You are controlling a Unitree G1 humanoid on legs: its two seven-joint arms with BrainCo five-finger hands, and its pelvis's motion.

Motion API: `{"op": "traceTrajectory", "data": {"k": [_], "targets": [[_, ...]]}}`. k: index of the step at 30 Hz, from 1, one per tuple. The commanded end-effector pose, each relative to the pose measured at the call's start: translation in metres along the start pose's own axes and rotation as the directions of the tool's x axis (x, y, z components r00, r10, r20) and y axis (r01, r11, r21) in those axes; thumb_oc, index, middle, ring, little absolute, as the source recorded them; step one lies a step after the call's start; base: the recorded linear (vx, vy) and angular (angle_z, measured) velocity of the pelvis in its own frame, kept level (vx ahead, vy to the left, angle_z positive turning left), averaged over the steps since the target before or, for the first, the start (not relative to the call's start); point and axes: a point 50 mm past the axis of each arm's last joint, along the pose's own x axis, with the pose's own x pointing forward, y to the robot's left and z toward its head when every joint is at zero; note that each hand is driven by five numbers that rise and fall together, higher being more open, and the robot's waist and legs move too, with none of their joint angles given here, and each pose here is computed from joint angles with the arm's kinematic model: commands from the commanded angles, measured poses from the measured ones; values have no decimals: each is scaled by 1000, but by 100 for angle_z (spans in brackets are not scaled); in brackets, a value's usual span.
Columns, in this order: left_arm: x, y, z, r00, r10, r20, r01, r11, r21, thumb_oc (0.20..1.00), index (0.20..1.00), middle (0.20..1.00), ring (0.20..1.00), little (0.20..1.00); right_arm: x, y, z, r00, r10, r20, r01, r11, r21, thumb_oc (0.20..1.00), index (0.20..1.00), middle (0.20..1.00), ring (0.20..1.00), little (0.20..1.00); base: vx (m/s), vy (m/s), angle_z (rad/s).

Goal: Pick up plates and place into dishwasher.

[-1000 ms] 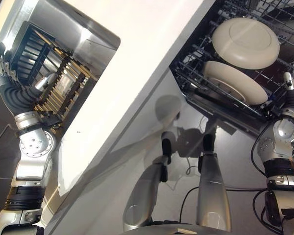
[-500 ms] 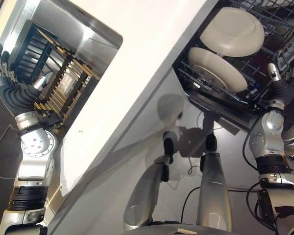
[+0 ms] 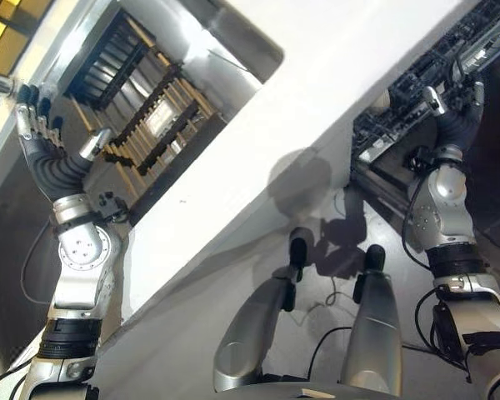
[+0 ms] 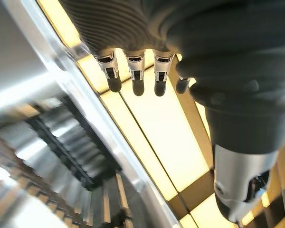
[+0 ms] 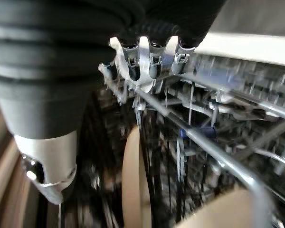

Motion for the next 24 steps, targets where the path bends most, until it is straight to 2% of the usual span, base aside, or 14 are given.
{"op": "traceTrajectory", "data": {"k": [1,16,21,24], "targets": [[-26,-2,-13,995,-40,-92,38,999,-25,1000,1000,1000,1000,1000,23,67,74,928,250,274,-263,965,11,1000,1000,1000,1000,1000,15,62,31],[-26,8,-5,989,-120,-80,117,992,-49,1000,1000,1000,1000,1000,42,73,97,920,242,308,-254,967,-2,1000,1000,1000,1000,1000,6,27,11],[-27,8,-6,989,-127,-82,122,991,-63,1000,1000,1000,1000,1000,42,65,98,930,191,314,-183,982,-55,1000,1000,1000,1000,1000,-34,15,2],[-26,8,-5,991,-114,-73,110,992,-61,1000,1000,1000,1000,1000,36,54,91,943,116,313,-87,991,-106,1000,1000,1000,1000,1000,-74,-11,3]]}}
